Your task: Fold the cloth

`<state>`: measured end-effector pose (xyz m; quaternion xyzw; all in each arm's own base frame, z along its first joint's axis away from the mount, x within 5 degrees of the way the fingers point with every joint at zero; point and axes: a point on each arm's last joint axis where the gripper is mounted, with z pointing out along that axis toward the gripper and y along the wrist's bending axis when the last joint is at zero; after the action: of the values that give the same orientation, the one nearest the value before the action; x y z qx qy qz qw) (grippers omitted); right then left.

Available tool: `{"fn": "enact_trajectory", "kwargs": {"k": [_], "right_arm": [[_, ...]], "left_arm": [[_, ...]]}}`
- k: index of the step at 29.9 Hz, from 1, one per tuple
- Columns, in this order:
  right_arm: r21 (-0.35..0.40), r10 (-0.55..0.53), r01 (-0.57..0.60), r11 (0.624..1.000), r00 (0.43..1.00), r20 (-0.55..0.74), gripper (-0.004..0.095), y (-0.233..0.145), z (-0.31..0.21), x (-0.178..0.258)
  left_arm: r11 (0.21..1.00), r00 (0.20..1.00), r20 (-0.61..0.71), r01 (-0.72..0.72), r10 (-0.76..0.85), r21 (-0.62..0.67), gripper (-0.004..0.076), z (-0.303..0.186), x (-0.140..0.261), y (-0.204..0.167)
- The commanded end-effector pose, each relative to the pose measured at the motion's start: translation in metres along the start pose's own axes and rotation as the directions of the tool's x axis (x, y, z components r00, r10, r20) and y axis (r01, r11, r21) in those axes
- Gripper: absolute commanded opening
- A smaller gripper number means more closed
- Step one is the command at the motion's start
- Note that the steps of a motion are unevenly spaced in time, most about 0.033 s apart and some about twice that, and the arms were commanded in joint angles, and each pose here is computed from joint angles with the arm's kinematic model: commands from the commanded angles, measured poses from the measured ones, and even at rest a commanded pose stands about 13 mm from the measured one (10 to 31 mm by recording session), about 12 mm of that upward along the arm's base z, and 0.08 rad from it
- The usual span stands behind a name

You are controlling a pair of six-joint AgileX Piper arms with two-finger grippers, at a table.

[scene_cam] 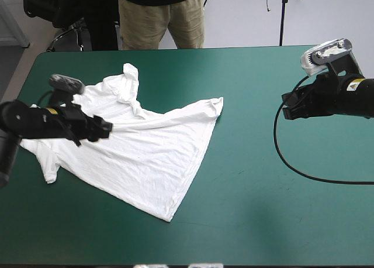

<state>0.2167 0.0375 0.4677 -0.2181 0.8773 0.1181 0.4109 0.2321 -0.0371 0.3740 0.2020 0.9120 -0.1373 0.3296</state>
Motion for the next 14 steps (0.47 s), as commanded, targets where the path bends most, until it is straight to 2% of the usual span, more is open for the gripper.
{"fn": "enact_trajectory", "kwargs": {"k": [1, 5, 8, 14], "right_arm": [[0.017, -0.004, 0.002, 1.0, 0.995, 0.097, 0.0414, 0.004, -0.014, -0.009], [-0.009, 0.013, -0.012, 1.0, 0.992, 0.125, 0.0414, 0.006, -0.014, -0.011], [-0.039, 0.027, -0.022, 0.999, 0.99, 0.138, 0.0414, 0.009, -0.014, -0.012], [-0.043, 0.028, -0.023, 0.999, 0.99, 0.135, 0.0414, 0.009, -0.014, -0.012]], "left_arm": [[0.979, 0.989, -0.015, -0.141, 0.145, 0.146, 0.0439, 0.004, 0.022, -0.049], [0.921, 0.943, -0.115, -0.27, 0.312, 0.281, 0.0439, 0.03, 0.055, -0.088], [0.86, 0.891, -0.119, -0.377, 0.438, 0.345, 0.0439, 0.045, 0.072, -0.115], [0.747, 0.739, -0.19, -0.561, 0.646, 0.356, 0.0439, 0.071, 0.094, -0.14]]}}
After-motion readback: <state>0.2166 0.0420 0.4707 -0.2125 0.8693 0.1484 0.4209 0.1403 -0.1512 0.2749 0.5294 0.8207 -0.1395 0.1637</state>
